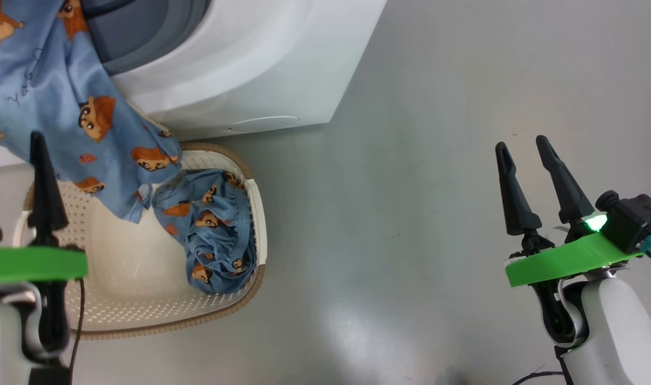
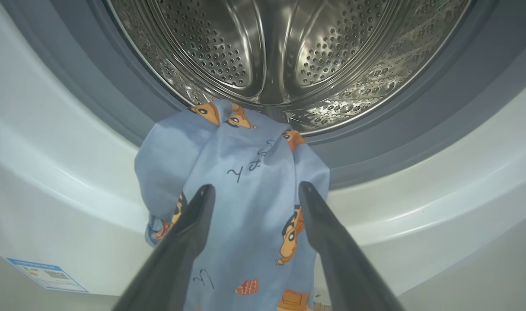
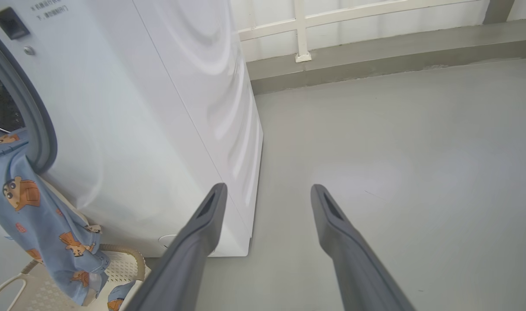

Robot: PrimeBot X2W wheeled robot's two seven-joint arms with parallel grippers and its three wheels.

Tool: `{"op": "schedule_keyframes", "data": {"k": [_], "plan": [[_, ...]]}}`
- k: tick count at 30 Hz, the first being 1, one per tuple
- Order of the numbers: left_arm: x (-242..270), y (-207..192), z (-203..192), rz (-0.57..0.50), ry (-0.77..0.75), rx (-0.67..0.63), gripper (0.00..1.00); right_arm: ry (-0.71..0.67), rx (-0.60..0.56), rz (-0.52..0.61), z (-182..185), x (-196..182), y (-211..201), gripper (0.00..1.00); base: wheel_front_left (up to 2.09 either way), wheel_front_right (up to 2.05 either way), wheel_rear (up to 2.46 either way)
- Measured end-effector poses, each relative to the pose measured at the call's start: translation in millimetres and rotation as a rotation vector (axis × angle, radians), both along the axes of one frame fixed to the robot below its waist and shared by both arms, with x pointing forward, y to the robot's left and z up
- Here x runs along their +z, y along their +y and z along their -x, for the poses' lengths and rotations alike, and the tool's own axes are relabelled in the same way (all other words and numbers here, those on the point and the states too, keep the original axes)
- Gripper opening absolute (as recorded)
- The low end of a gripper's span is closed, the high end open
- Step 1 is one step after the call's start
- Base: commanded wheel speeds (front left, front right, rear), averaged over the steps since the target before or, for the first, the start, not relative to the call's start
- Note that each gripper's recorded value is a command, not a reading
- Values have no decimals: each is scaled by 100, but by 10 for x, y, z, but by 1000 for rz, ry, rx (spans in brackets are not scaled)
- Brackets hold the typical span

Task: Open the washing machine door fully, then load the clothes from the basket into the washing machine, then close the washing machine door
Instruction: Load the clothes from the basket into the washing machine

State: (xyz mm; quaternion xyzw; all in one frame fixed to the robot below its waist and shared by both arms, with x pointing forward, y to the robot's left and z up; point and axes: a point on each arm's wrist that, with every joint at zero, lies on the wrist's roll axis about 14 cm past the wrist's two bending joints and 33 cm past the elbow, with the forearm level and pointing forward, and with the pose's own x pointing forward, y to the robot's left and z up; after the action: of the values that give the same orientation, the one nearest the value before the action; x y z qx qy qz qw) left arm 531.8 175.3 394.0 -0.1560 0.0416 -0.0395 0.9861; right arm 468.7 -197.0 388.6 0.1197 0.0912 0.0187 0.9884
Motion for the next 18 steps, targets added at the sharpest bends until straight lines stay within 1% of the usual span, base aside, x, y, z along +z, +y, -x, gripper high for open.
{"op": "schedule_keyframes", "data": {"k": [18], "plan": [[-101,198,548,13,68,83,100,-16,14,7,-26,56,12,100,0,0,0]]}}
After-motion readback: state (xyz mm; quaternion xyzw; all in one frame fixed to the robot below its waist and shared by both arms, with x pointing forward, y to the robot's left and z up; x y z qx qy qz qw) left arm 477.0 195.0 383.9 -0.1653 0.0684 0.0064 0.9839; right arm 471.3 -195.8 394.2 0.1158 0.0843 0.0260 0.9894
